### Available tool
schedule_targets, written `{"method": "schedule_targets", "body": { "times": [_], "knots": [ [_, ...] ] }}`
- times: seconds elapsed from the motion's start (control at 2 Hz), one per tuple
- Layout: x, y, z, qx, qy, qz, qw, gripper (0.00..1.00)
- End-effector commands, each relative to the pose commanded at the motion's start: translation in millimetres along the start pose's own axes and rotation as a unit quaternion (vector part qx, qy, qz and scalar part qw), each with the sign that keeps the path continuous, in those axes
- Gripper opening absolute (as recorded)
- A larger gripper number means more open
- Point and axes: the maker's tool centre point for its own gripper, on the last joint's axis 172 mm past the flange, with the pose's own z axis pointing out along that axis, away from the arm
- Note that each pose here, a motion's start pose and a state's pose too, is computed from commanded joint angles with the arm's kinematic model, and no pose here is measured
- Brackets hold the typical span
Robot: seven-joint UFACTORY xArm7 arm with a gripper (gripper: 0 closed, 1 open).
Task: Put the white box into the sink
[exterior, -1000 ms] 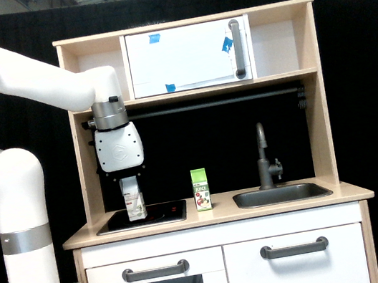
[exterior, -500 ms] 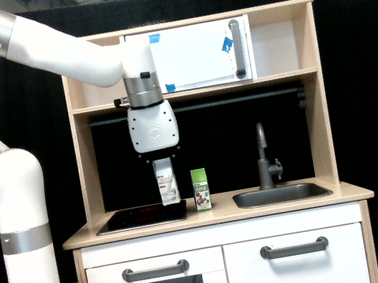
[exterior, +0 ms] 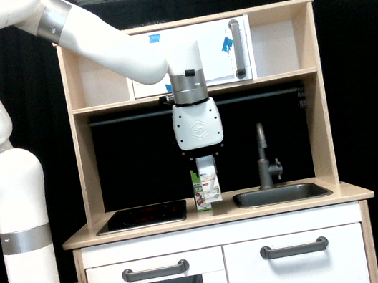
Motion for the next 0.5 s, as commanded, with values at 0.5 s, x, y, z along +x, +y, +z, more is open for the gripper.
{"method": "schedule_targets", "body": {
  "times": [0.5],
  "knots": [
    [40.1, 76.1, 24.5, 0.0, 0.0, 0.0, 1.0, 0.0]
  ]
}}
